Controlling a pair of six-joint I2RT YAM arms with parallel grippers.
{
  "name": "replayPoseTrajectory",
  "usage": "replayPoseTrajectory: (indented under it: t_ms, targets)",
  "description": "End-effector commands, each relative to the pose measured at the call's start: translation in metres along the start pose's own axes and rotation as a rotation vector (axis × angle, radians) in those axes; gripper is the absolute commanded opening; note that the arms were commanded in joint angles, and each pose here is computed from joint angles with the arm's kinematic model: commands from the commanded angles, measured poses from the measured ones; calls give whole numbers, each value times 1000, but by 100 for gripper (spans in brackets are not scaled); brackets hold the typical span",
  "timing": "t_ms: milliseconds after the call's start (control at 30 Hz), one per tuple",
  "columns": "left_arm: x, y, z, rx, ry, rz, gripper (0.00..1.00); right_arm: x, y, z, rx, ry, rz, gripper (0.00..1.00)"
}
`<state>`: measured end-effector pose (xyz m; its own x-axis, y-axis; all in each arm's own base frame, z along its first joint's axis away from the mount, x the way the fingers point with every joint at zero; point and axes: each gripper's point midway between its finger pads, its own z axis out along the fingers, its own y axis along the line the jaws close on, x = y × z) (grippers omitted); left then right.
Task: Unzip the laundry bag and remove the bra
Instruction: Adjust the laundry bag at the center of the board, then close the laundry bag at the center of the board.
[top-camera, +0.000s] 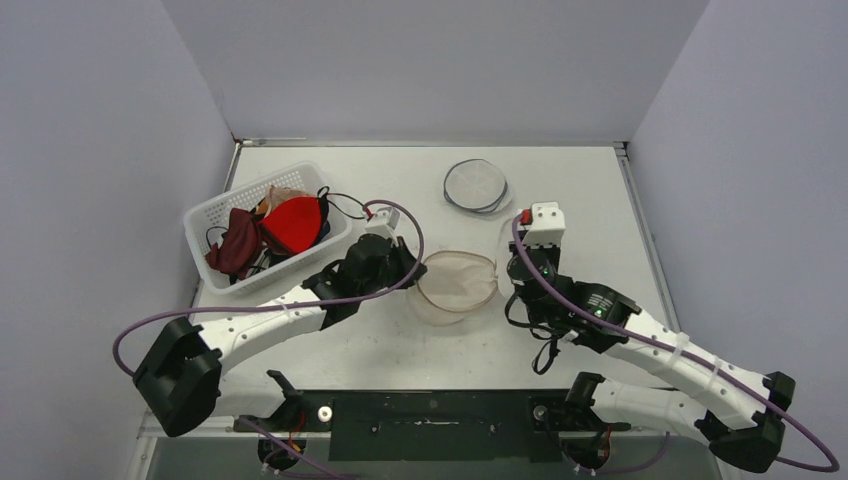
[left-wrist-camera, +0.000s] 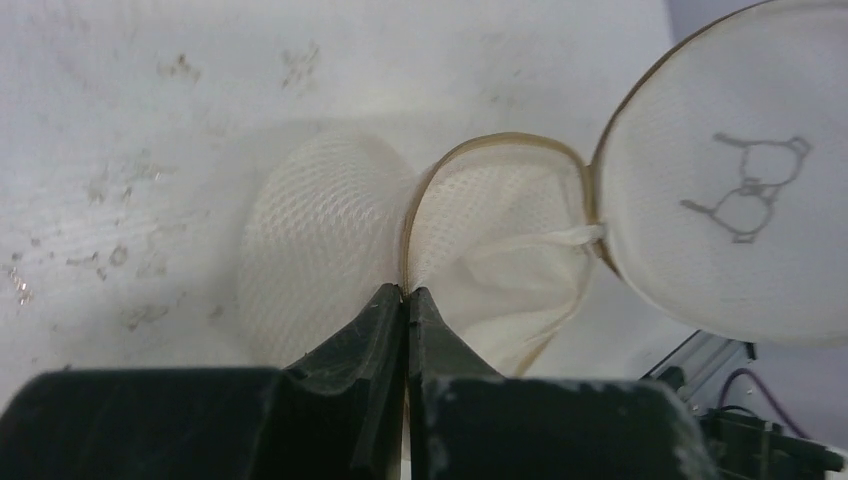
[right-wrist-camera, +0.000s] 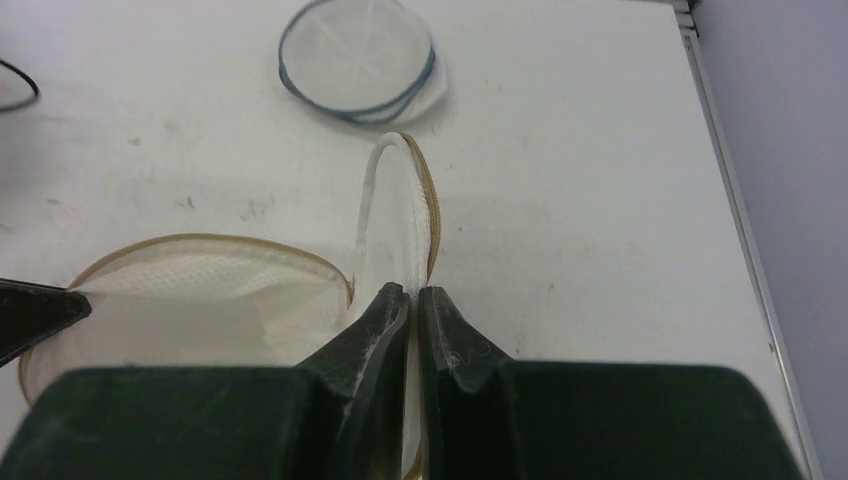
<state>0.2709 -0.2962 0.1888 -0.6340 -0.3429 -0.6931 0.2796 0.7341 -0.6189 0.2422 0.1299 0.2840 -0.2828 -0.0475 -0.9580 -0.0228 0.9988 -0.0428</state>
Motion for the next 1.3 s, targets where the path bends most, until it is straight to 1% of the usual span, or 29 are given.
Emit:
replayPoseTrajectory:
  t_ms: [0,67,167,267,333,400,433,533,600,700,800,933,1100,1267]
  targets:
    - [2,-2,6,26,1,-24,0,17,5,5,2,32,-7,5]
    - [-7,-7,5,28,-15,-5,0,12,5,3,-2,22,-1,5]
    - [-8,-8,5,24,-13,-1,0,11,6,3,-5,24,-4,5]
    - [1,-3,8,16,8,-16,6,17,10,3,-18,36,-5,5]
    - [8,3,9,4,26,-29,15,22,13,2,-38,44,-4,5]
    - [13,7,8,-4,37,-35,28,27,18,2,-62,49,-5,5]
    - [13,8,8,-10,38,-36,32,28,20,2,-74,51,-5,5]
    - [11,7,5,-16,38,-35,43,32,28,3,-100,66,-6,5]
    - [8,5,2,-16,36,-35,47,33,35,4,-124,73,-3,5]
    - [7,6,-1,-21,35,-29,48,36,48,3,-181,87,5,5]
    - [11,15,-4,-49,42,-25,48,38,62,2,-247,89,13,5]
    - [19,31,-12,-94,59,-28,48,46,73,5,-272,116,-13,5]
    - [21,45,-21,-114,36,-47,48,51,93,7,-308,129,-40,5]
    - [35,60,-19,-155,84,-39,46,51,110,8,-340,134,-45,5]
